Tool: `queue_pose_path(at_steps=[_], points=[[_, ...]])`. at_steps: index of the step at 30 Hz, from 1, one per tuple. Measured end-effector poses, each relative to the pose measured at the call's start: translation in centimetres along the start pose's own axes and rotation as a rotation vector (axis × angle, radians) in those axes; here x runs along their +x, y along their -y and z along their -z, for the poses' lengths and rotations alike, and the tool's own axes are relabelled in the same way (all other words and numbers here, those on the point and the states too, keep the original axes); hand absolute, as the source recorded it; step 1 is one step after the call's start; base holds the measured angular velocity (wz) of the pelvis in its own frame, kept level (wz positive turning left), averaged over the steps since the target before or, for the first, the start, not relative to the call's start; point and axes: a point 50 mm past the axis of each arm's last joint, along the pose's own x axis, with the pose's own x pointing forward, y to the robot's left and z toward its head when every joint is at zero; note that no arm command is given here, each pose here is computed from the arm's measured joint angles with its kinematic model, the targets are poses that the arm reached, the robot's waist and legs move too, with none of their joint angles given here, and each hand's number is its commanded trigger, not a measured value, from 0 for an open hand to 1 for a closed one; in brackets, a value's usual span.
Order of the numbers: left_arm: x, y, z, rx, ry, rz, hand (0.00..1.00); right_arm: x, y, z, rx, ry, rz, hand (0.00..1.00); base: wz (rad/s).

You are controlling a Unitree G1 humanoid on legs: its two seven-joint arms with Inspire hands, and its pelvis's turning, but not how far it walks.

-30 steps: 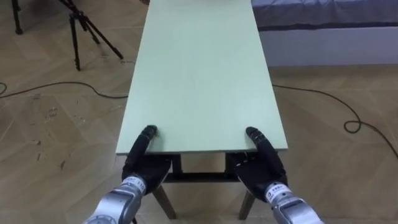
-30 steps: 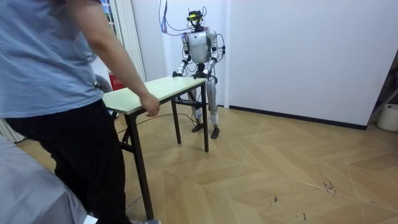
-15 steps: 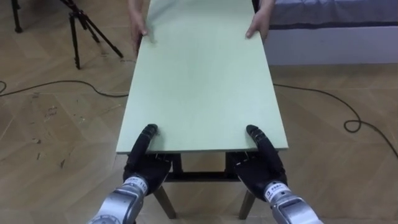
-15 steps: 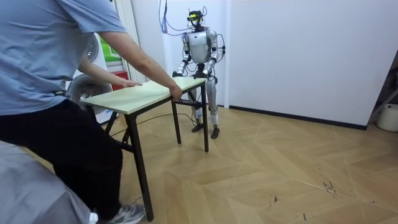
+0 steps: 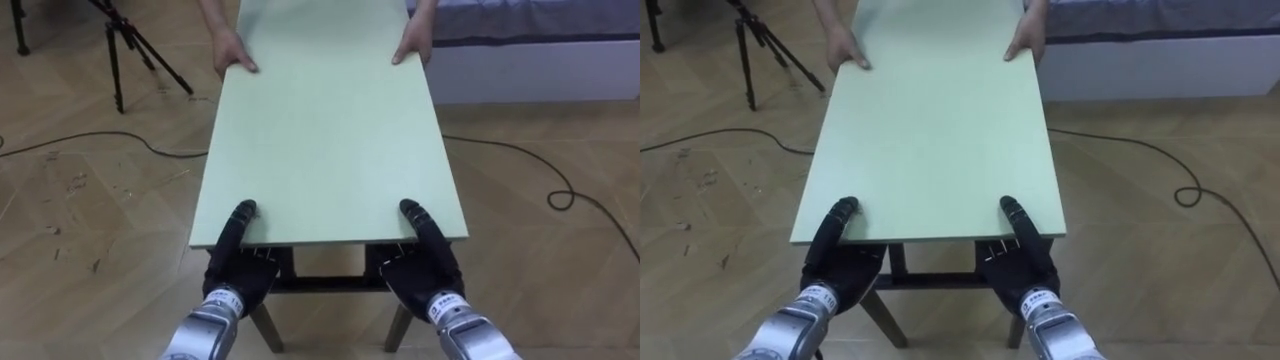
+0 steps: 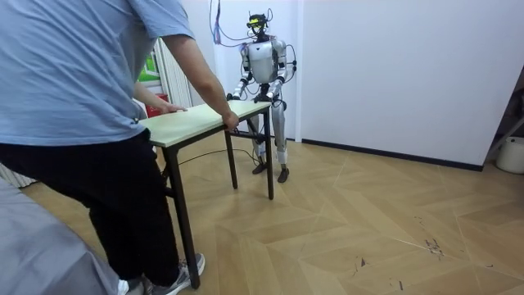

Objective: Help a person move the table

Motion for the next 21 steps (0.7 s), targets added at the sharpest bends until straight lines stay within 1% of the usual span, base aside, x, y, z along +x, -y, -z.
queue_pose_path(at_steps=[3, 9, 15, 17, 21], points=[[-0.1, -0.2, 0.2, 0.0, -0.007, 0.006, 1.0, -0.1, -0.1, -0.1, -0.011, 0.01, -0.008, 1.0, 0.0], [-0.8, 0.4, 0.3, 0.012, 0.009, 0.054, 1.0, -1.0, -0.8, 0.3, 0.005, 0.022, -0.057, 1.0, 0.0], [-1.6, 0.5, 0.9, 0.017, 0.013, 0.081, 1.0, -1.7, -1.0, 0.4, 0.006, 0.04, -0.09, 1.0, 0.0], [-2.1, 0.8, 1.2, 0.019, 0.027, 0.104, 1.0, -2.3, -1.2, 0.5, 0.011, 0.05, -0.11, 1.0, -0.02], [-2.7, 1.1, 1.3, 0.014, 0.042, 0.134, 1.0, -2.7, -1.6, 1.1, 0.012, 0.074, -0.132, 1.0, -0.06]])
